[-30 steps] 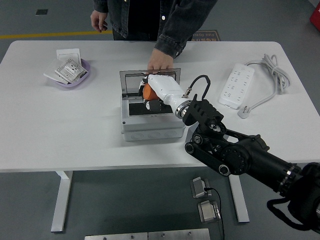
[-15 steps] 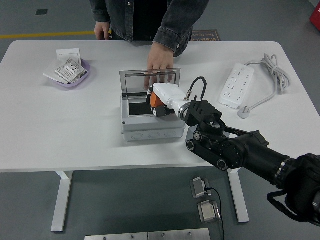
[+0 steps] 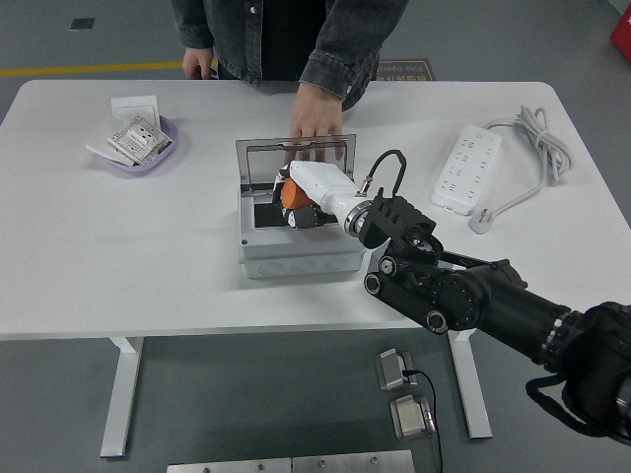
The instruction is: Pick up the cylinder from the cube,place it in the box,flap close box
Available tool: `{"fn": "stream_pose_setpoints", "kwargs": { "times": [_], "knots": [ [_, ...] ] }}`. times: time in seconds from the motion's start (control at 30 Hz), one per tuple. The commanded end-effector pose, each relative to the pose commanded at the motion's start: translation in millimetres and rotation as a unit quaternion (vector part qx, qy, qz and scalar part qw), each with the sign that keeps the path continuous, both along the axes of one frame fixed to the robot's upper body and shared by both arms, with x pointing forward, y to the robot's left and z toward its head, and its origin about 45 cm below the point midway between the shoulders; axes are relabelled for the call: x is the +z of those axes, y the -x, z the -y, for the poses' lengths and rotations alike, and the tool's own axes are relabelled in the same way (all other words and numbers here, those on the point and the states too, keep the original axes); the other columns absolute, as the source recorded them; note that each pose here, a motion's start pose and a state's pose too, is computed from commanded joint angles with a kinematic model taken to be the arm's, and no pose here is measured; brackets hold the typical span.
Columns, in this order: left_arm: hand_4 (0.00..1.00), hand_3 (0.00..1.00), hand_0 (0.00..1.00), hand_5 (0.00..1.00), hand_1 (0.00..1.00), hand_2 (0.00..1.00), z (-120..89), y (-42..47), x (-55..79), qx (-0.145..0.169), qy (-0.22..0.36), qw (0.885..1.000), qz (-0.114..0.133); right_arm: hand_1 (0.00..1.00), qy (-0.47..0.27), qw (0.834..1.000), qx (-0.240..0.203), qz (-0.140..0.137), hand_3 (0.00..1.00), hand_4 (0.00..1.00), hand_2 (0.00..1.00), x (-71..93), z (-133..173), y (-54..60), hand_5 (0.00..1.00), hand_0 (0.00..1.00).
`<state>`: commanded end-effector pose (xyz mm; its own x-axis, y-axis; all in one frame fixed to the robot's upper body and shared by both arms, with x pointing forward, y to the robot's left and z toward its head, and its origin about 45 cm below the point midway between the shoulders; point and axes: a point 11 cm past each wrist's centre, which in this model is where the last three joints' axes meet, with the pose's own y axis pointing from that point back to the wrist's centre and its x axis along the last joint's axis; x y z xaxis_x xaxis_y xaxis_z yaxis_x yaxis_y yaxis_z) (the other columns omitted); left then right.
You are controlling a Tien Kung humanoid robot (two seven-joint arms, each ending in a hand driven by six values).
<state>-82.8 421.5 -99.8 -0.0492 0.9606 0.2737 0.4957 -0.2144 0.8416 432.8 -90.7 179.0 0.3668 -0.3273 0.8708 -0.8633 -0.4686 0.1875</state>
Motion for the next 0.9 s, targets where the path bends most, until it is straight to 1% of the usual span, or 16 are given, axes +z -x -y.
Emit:
{"fn": "stream_pose_setpoints", "kwargs": {
  "times": [0.07,0.1,0.27,0.3,0.47,0.5,0.67,0.7,0.87,0.9],
  "knots": [
    [0.762,0.709,0.699,0.514,0.703,0.673,0.3,0.0,-0.1,-0.001,0.001,1.000,0.000,0.293,-0.004,1.000,0.001,0.001,0.676,0.353,0.558,1.0,-0.1,-0.4,0.298,0.099],
    [0.763,0.709,0.699,0.516,0.703,0.673,0.4,0.0,-0.2,-0.001,0.001,1.000,0.000,0.329,-0.006,1.000,0.002,0.001,0.723,0.634,0.605,1.3,-0.1,-0.5,0.423,0.128],
    [0.763,0.709,0.699,0.516,0.703,0.673,0.6,-0.7,-0.5,-0.004,0.001,1.000,0.001,0.329,-0.011,1.000,0.005,0.001,0.723,0.634,0.605,2.1,0.8,-1.4,0.423,0.128],
    [0.763,0.707,0.698,0.517,0.702,0.670,0.6,-0.9,-0.5,-0.004,0.001,1.000,0.001,0.357,-0.011,1.000,0.006,0.001,0.795,0.878,0.627,2.2,1.0,-1.6,0.592,0.185],
    [0.763,0.707,0.698,0.517,0.702,0.670,0.7,-1.5,-0.6,-0.008,0.002,1.000,0.000,0.357,-0.013,1.000,0.010,0.002,0.795,0.878,0.627,3.1,2.0,-2.7,0.592,0.185],
    [0.763,0.703,0.697,0.517,0.702,0.658,0.8,-1.5,-0.6,-0.008,0.002,1.000,0.000,0.343,-0.013,1.000,0.010,0.002,0.791,0.993,0.616,3.2,2.2,-2.9,0.663,0.217],
    [0.763,0.703,0.697,0.517,0.702,0.658,0.8,-2.0,-0.7,-0.013,0.003,1.000,0.000,0.343,-0.013,1.000,0.008,0.001,0.791,0.993,0.616,2.4,4.2,-3.8,0.663,0.217],
    [0.758,0.693,0.696,0.508,0.700,0.639,0.9,-2.1,-0.8,-0.014,0.004,1.000,0.000,0.445,-0.014,1.000,0.008,-0.001,0.781,0.998,0.618,1.7,4.6,-3.6,0.669,0.403],
    [0.758,0.693,0.696,0.508,0.700,0.639,0.9,-0.4,-0.8,-0.016,0.005,1.000,-0.001,0.445,-0.031,0.999,0.002,-0.010,0.781,0.998,0.618,-1.6,7.2,-2.5,0.669,0.403],
    [0.754,0.687,0.694,0.496,0.700,0.628,0.6,0.0,-0.7,-0.016,0.005,1.000,-0.001,0.455,-0.034,0.999,0.001,-0.010,0.773,0.998,0.601,-1.6,7.6,-2.5,0.674,0.492]
  ]
}}
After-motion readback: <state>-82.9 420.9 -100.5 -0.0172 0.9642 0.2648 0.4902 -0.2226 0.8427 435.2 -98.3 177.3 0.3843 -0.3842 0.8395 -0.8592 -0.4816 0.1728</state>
